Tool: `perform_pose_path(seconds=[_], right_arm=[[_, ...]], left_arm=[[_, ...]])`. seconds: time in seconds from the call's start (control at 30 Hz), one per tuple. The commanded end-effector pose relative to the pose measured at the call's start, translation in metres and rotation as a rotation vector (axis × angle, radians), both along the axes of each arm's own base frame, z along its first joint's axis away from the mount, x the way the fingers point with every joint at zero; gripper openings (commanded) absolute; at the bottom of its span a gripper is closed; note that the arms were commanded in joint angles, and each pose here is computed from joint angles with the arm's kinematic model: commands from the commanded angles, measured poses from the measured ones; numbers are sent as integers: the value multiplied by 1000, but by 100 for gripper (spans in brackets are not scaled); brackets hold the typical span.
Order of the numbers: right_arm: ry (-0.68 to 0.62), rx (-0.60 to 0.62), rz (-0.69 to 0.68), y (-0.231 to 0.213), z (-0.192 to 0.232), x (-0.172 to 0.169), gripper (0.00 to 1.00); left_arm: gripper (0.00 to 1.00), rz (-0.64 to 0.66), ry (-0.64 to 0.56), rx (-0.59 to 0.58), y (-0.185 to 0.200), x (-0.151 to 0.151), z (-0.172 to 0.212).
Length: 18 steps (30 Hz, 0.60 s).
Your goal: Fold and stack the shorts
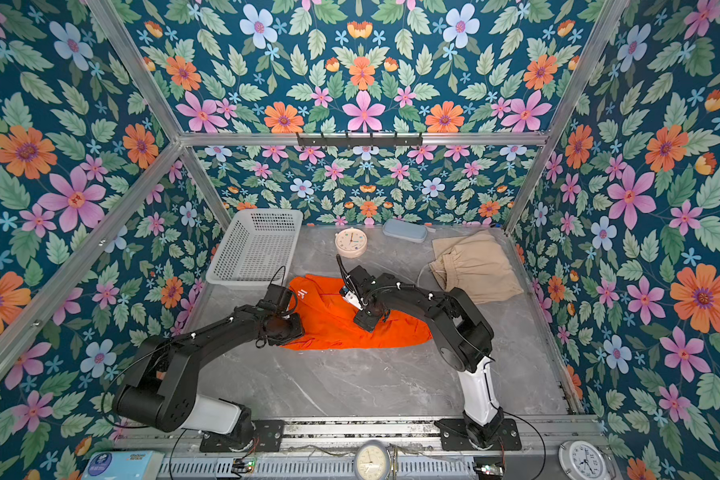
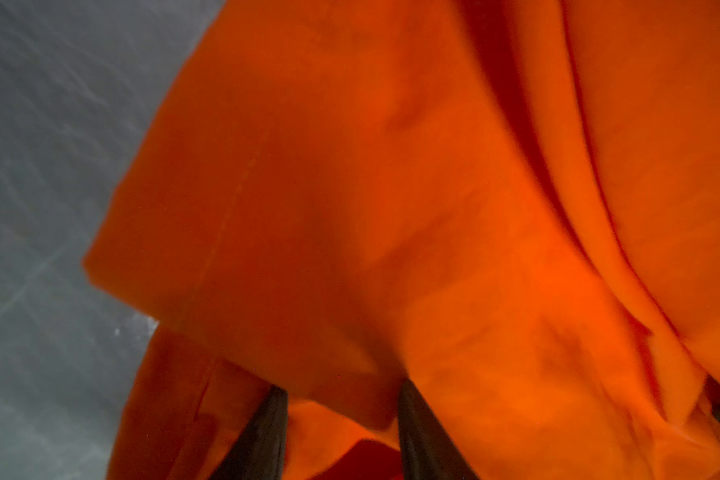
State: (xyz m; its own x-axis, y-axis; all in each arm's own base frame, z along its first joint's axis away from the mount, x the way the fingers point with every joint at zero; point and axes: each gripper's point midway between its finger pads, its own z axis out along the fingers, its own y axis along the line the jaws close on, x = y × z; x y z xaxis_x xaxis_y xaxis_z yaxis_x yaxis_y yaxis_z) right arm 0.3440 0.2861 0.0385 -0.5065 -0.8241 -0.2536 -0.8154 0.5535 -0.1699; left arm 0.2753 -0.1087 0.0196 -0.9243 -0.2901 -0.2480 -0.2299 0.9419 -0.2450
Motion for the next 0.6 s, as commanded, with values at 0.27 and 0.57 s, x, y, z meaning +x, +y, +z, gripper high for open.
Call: perform_pose_path(seconds=[0.27, 0.57], right_arm=[[-95, 162, -328, -33, 32, 113, 77], [-154, 237, -436, -51, 77, 145, 76]], left_arm=[[46, 10, 70, 40, 10, -20, -12], [51, 14, -73, -28, -1, 5, 34]])
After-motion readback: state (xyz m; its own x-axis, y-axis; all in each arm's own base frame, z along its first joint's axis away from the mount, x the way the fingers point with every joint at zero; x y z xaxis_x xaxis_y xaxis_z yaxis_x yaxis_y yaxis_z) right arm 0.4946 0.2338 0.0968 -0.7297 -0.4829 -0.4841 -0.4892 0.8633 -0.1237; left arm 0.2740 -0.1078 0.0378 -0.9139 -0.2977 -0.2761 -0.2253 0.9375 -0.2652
